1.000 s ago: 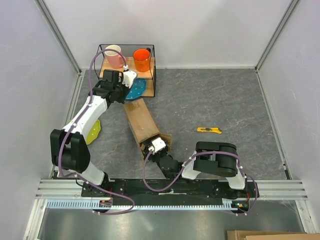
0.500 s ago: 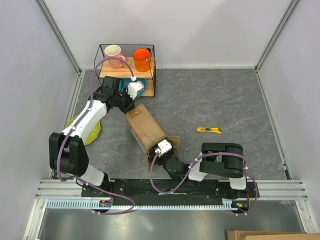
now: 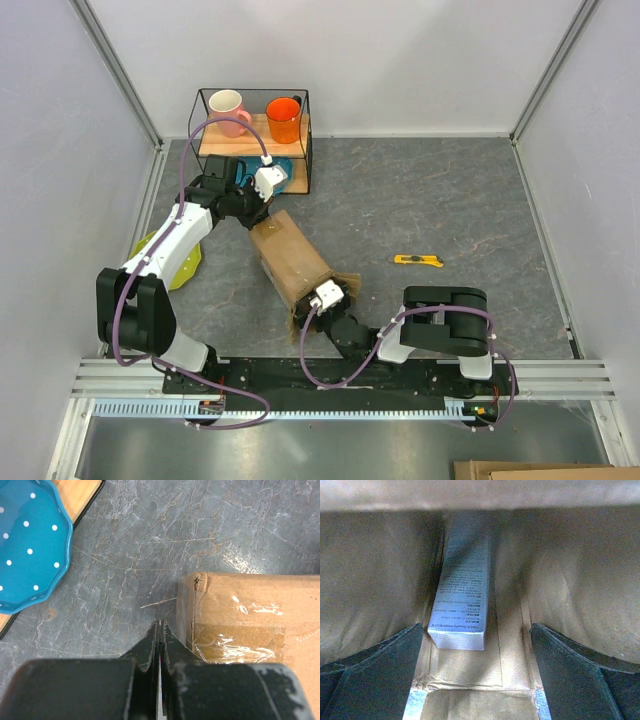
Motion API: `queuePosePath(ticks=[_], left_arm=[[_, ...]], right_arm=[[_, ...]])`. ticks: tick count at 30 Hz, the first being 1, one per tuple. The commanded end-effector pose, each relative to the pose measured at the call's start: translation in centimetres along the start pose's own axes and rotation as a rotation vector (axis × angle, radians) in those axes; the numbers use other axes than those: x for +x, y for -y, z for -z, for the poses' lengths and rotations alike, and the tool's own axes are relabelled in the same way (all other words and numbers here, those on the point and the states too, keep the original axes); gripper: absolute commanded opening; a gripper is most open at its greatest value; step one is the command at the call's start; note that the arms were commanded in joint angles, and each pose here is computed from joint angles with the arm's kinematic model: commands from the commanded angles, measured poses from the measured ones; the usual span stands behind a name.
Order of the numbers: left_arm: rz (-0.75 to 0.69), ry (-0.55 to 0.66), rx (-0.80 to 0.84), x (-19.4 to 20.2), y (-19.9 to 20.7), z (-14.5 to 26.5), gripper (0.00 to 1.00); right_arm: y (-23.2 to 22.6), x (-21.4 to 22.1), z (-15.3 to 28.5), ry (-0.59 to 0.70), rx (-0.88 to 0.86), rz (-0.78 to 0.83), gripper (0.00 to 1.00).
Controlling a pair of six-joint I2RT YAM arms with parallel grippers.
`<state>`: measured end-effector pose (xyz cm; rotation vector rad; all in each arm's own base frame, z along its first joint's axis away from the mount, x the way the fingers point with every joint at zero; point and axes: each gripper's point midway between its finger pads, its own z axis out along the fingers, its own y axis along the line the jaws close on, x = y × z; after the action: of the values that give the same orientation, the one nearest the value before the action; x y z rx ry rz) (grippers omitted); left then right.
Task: Unpack the express box
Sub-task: Pick up the product from the express box.
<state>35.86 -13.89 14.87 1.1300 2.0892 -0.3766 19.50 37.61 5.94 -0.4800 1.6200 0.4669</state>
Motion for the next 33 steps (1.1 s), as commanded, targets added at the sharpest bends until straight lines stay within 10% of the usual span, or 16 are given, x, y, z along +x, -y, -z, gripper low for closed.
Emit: queuePosePath(ticks=[1,14,24,33], left_arm=[[0.069,-0.045,0.215,1.7,5.8,0.1,0.02],[0.043,-0.018,0.262,0.3,8.1,0.8,0.02],[0.037,-0.004,0.277,-0.9,9.0,1.7,0.02],[0.014,0.039,0.204,-3.1,7.8,3.3,0.02]], right_arm=[[-1.3,-0.7,-1.4,0.02,-0.019,-0.059,0.98],[-2.2,3.0,-2.6,-0.114,-0.045,-0.004,0.95],[-1.6,3.9,-1.3,-0.135,-0.093,-0.042,0.42],[-1.7,1.8,-0.6,-0.103,-0.113,-0.069,0.34]])
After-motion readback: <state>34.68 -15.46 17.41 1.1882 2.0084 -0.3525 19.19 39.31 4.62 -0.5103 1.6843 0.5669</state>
